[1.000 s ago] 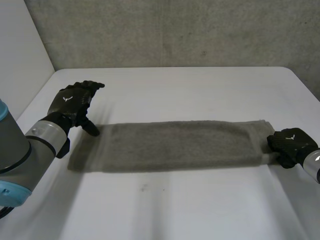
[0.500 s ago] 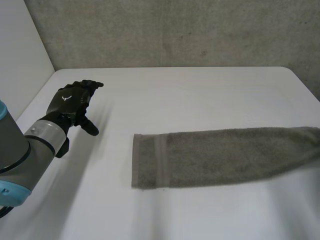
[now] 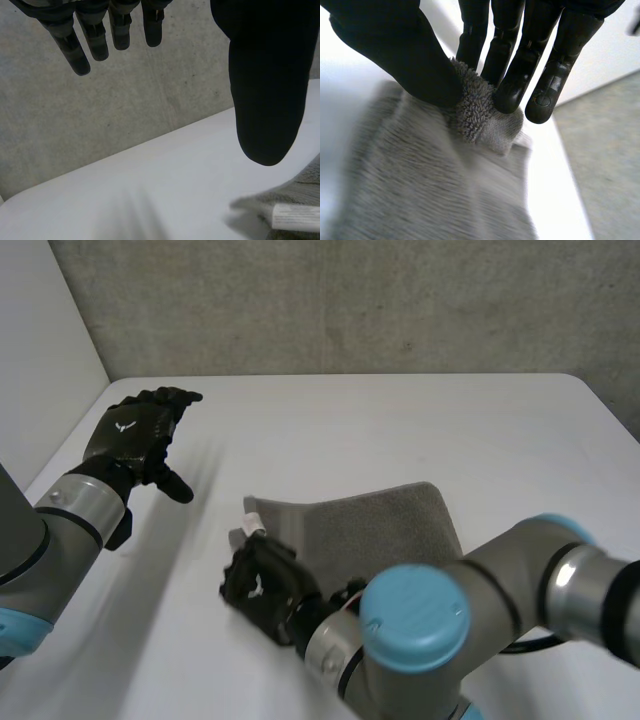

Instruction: Fold the towel.

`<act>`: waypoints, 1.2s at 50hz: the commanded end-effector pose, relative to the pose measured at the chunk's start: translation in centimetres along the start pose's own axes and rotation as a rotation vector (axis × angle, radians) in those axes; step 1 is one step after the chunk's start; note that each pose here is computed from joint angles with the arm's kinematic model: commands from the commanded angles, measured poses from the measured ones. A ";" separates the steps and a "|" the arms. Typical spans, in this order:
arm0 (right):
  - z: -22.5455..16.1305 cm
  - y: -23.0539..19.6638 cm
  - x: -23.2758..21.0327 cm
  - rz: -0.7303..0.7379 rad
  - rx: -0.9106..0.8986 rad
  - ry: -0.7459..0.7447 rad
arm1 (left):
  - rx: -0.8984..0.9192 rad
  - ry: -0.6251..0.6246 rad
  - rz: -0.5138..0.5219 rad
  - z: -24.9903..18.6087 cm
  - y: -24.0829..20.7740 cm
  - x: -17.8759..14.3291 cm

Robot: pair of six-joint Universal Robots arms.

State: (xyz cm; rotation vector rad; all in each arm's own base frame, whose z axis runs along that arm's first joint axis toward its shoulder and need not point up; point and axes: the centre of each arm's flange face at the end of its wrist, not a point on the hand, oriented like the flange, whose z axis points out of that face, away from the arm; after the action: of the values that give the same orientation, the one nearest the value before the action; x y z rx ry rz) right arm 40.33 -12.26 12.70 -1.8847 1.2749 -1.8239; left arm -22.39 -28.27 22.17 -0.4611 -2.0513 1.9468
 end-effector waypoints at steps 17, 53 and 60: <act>-5.8 4.7 12.0 0.420 -0.249 0.320 | -0.013 0.078 0.009 -0.6 0.3 2.8; -8.7 10.1 14.5 0.345 -0.351 0.439 | -0.292 0.186 0.162 -2.3 9.1 10.2; -4.1 1.9 10.2 0.112 -0.180 0.306 | -0.183 0.046 0.138 -1.7 3.8 6.5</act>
State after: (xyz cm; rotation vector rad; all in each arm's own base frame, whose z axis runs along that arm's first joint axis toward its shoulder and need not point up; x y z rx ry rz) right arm 28.27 -23.68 18.20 -1.3897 1.9451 -2.0020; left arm -30.00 -21.95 14.20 -0.8375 -2.2307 1.6560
